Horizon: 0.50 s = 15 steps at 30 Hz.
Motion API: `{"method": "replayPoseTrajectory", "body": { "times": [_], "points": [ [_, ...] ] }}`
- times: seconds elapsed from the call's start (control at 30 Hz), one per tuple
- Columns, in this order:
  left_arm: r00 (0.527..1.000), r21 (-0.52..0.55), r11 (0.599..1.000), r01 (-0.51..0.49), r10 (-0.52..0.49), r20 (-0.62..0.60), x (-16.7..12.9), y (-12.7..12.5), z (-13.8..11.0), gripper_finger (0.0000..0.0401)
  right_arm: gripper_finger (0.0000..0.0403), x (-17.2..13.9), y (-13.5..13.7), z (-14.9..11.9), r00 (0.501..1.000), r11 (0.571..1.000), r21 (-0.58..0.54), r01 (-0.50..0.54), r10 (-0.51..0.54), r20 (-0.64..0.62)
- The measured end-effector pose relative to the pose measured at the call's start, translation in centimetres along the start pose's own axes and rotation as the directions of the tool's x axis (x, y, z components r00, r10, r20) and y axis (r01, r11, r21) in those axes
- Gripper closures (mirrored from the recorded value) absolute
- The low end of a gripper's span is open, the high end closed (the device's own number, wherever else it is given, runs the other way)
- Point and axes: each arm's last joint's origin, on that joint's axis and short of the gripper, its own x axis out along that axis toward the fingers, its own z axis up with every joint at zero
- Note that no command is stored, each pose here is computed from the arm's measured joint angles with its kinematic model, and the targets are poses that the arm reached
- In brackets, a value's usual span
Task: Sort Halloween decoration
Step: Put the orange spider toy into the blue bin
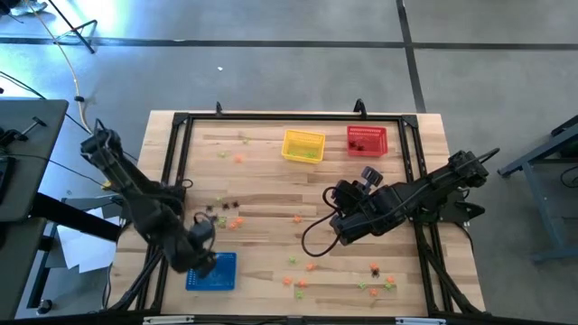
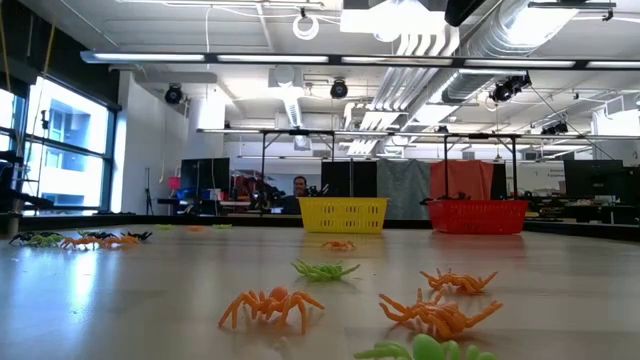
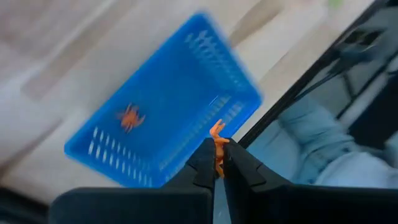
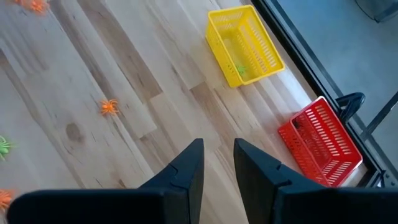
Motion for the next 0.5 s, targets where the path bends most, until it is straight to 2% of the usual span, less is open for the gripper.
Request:
{"method": "replayPoseTrajectory", "body": {
  "times": [0.13, 0.3, 0.5],
  "points": [
    [0.997, 0.007, 0.998, -0.06, 0.06, -0.045, 1.8, -0.2, -1.2, 0.0397, 0.032, 0.0, 0.0, 0.0, 1.0, 1.0, 0.002, -0.005, 0.005, -0.004],
    [0.994, 0.056, 0.993, -0.108, 0.108, -0.006, 3.0, -0.2, -1.3, 0.0394, 0.032, 0.0, 0.1, -0.1, 1.0, 1.0, 0.003, -0.007, 0.007, -0.007],
    [0.994, 0.094, 0.989, -0.112, 0.113, 0.001, 3.2, -0.3, -0.8, 0.0359, 0.032, -0.1, 0.2, -0.2, 0.999, 1.0, 0.0, -0.029, 0.029, -0.033]
  ]
}}
